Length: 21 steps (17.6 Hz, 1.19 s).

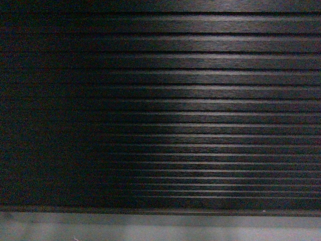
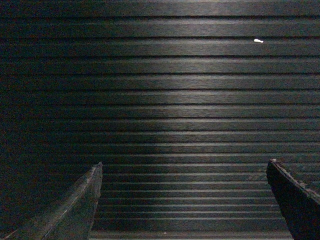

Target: Place dark red mango on scale at checkout

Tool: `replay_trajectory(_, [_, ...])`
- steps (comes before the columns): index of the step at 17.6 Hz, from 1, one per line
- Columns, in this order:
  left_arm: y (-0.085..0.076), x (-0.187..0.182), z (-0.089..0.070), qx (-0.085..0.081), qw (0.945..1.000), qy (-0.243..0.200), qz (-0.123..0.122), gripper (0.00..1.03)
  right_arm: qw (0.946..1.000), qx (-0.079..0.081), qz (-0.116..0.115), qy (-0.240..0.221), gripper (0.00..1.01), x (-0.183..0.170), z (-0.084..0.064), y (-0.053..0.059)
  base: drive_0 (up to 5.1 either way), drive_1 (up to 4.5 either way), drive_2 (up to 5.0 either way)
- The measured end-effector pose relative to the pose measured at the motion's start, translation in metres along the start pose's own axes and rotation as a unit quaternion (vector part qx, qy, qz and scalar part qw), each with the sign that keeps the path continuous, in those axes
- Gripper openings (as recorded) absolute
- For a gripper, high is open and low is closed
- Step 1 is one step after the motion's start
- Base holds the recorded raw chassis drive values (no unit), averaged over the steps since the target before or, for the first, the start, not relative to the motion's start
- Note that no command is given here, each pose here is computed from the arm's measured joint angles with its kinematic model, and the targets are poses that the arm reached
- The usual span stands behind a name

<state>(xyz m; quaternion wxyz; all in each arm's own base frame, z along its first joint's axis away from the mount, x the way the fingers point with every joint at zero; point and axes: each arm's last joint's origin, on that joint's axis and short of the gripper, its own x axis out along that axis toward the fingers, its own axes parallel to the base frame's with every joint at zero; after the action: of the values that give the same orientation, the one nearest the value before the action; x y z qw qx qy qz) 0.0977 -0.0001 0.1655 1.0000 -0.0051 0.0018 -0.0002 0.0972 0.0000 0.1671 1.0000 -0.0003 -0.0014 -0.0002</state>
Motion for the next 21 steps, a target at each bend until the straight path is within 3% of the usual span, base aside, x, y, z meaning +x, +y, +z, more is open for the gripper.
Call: replay_trajectory(21, [0.0,0.0,0.0,0.003,1.0,0.0,0.001,0.98,1.0,-0.001,0.0,-0.001,0.98,0.0,0.0002,0.0,0.0,0.0,0.0])
